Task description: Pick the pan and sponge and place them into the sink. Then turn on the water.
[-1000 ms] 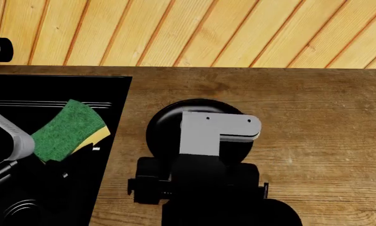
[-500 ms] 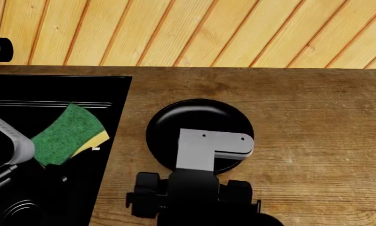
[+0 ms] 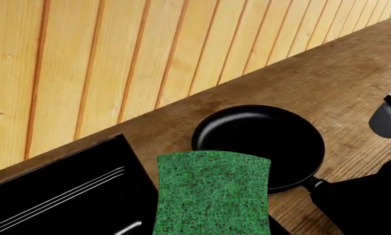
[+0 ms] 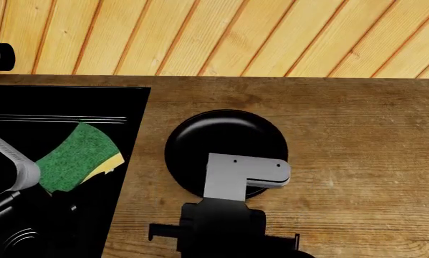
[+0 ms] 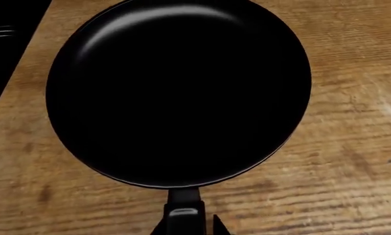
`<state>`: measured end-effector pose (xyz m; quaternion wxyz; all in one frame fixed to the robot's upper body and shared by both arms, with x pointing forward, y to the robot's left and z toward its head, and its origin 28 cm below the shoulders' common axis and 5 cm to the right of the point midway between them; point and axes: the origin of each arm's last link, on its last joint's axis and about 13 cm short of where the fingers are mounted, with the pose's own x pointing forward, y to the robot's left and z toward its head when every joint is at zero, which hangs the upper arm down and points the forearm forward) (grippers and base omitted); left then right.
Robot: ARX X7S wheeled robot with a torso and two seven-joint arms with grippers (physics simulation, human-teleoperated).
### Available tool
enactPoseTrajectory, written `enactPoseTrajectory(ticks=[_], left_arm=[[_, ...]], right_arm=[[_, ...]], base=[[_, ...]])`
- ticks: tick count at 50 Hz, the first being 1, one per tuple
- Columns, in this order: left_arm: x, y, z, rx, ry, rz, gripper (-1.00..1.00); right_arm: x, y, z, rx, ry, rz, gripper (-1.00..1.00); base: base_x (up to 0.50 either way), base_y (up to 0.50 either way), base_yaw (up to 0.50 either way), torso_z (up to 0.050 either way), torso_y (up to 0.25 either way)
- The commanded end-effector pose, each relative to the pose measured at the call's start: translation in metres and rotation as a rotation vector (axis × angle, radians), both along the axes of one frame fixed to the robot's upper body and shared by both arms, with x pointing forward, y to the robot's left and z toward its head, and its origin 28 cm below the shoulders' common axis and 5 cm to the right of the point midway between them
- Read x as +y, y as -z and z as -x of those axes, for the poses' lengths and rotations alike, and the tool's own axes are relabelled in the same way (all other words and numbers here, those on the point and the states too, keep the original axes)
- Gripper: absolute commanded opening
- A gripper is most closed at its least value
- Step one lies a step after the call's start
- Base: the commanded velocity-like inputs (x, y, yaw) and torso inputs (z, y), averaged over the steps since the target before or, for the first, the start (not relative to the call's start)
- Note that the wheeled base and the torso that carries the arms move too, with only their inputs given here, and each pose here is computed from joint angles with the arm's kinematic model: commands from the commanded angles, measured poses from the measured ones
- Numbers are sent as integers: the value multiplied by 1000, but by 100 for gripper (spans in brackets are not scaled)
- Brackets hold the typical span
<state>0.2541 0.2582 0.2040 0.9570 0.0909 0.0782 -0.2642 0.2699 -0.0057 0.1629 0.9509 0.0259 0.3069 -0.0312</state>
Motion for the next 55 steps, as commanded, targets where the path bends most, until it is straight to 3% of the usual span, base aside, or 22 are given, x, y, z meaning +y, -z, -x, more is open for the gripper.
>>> enactPoseTrajectory(ticks=[1, 9, 14, 15, 17, 19, 20, 21, 22, 23, 24, 25, 26, 28, 37, 41, 42, 43, 55], left_arm=[[-1, 1, 0, 6, 2, 8, -100], [-6, 4, -2, 10, 3, -3, -100], [-5, 5, -3, 13, -4, -9, -100], [-5, 5, -3, 14, -5, -8, -100], [-3, 6, -4, 16, -6, -11, -100], [-7, 4, -6, 10, -9, -7, -100], [-8, 2, -8, 7, -13, -2, -100], [-8, 2, -8, 6, -11, -2, -100], [-3, 1, -7, 5, -12, -2, -100], [-4, 1, -7, 5, -12, -2, -100], [-1, 0, -7, 3, -14, -4, -100], [2, -1, -7, 3, -16, -1, -100], [4, -2, -7, 1, -19, 2, -100], [-2, -1, -9, 1, -22, 3, -100], [5, -6, -6, -2, -19, 5, -100], [-5, -4, -10, 1, -20, 1, -100], [2, -5, -8, 1, -22, 0, -100], [2, -5, -7, 1, -21, 0, -100], [0, -3, -9, 11, -26, -3, -100]], right_arm=[[-2, -3, -1, -51, -16, 17, -100], [-16, -17, -5, -91, -52, -25, -100], [-32, -47, -11, -167, -192, -109, -100], [-34, -50, -10, -168, -292, -112, -100], [-44, -61, -11, -203, -378, -141, -100], [-54, -71, -13, -223, -372, -136, -100], [-61, -78, -14, -253, -384, -186, -100], [-65, -81, -15, -248, -373, -169, -100], [-68, -86, -15, -246, -459, -291, -100], [-70, -84, -15, -208, -455, -259, -100], [-78, -86, -17, -244, -415, -160, -100], [-81, -87, -17, -216, -426, -169, -100], [-87, -87, -17, -192, -433, -85, -100], [-98, -91, -17, -190, -428, -22, -100], [-127, -96, -19, -133, -497, 203, -100], [-137, -104, -15, -128, -546, 260, -100], [-139, -106, -13, -133, -579, 230, -100], [-142, -108, -12, -147, -548, 266, -100], [-172, -104, -1, -236, -597, 187, -100]], base=[[0, 0, 0, 0, 0], [0, 0, 0, 0, 0], [0, 0, 0, 0, 2], [0, 0, 0, 0, 0], [0, 0, 0, 0, 5], [0, 0, 0, 0, 0], [0, 0, 0, 0, 0], [0, 0, 0, 0, 0], [0, 0, 0, 0, 10], [0, 0, 0, 0, 0], [0, 0, 0, 0, 0], [0, 0, 0, 0, 0], [0, 0, 0, 0, 0], [0, 0, 0, 0, 0], [0, 0, 0, 0, 2], [0, 0, 0, 0, 3], [0, 0, 0, 0, 0], [0, 0, 0, 0, 0], [0, 0, 0, 0, 2]])
